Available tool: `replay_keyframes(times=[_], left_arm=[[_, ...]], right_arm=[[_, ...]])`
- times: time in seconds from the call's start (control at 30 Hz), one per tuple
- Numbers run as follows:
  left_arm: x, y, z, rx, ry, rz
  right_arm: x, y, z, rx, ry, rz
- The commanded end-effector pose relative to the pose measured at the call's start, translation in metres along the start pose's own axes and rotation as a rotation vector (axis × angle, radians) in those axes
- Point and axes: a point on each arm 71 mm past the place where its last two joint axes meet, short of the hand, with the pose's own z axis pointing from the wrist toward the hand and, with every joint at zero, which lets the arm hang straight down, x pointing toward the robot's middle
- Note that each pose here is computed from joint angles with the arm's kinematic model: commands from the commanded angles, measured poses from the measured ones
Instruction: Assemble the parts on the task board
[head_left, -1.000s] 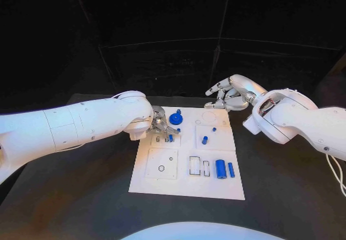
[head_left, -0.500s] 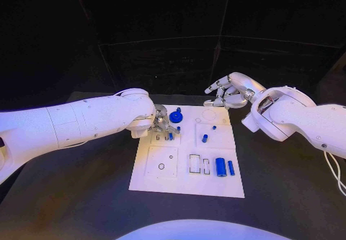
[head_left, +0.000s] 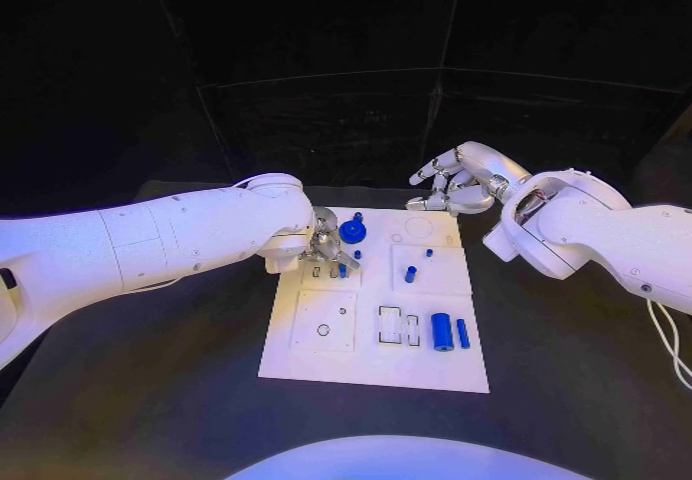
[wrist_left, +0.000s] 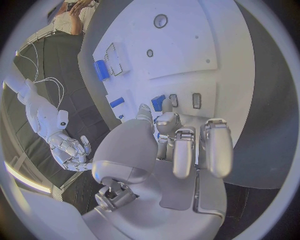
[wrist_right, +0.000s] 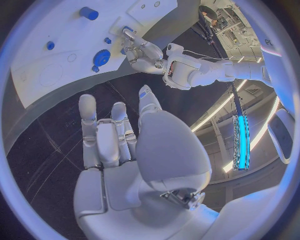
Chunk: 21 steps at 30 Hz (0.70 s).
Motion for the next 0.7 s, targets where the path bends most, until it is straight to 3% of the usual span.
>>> replay_keyframes(times=[0.03,0.7], left_arm=[[0.0001,-0.0007,0.0000,-0.013,0.013,0.020],[-0.0004,-0.0043,0.0007,0.002,0.008,0.019]], right_arm=[[-0.0002,0.0013,0.0006,-0.002,0.006,0.002],[0.0010,0.0018,0.0019,-0.003,0.013,0.002]])
